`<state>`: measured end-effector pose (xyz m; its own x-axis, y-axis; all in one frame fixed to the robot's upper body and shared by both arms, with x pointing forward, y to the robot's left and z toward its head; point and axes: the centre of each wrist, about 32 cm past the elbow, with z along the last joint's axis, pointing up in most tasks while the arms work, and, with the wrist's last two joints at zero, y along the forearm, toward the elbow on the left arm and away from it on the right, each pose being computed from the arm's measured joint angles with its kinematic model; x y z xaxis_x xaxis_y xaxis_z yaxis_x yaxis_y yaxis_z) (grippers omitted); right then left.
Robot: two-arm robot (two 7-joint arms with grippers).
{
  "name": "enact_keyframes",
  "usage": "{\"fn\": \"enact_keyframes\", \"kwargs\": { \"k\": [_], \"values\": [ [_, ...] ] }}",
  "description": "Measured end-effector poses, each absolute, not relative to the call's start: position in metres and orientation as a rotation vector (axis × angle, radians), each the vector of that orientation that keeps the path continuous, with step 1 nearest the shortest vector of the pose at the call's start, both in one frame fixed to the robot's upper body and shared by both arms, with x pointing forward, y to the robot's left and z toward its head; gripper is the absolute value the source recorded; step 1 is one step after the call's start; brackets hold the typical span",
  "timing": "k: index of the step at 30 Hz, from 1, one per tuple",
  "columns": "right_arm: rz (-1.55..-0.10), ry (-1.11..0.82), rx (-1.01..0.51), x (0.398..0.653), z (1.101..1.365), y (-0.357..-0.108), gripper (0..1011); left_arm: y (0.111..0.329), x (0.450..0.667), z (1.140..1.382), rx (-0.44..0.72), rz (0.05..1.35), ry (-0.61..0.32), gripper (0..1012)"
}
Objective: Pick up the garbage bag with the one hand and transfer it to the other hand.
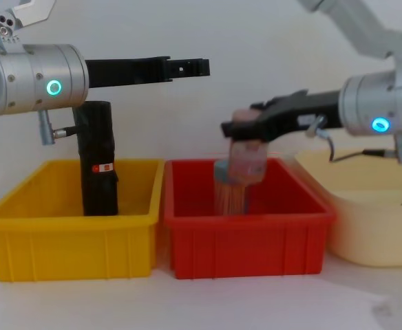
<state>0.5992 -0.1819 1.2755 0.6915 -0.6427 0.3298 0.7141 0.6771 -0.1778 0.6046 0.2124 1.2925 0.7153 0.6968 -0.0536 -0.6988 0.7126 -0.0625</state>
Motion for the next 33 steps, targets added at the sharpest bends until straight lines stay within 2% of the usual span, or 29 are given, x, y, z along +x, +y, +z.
{"fn": "enact_keyframes", "kwargs": {
  "k": [16, 24, 33],
  "values": [
    [-1.002, -0.292, -0.253, 0.594, 1.309, -0.230, 694, 0.212, 0.605, 1.293, -0.080, 0.773, 0.027, 1001],
    [-1.099, -0.268, -0.296, 0.590, 1.307, -0.251, 694, 0.212, 0.605, 1.293, -0.080, 0.774, 0.027, 1001],
    [-1.148, -0.228, -0.350, 0.587, 1.298, -0.262, 694, 0.212, 0.605, 1.293, -0.080, 0.773, 0.027, 1001]
  ]
}}
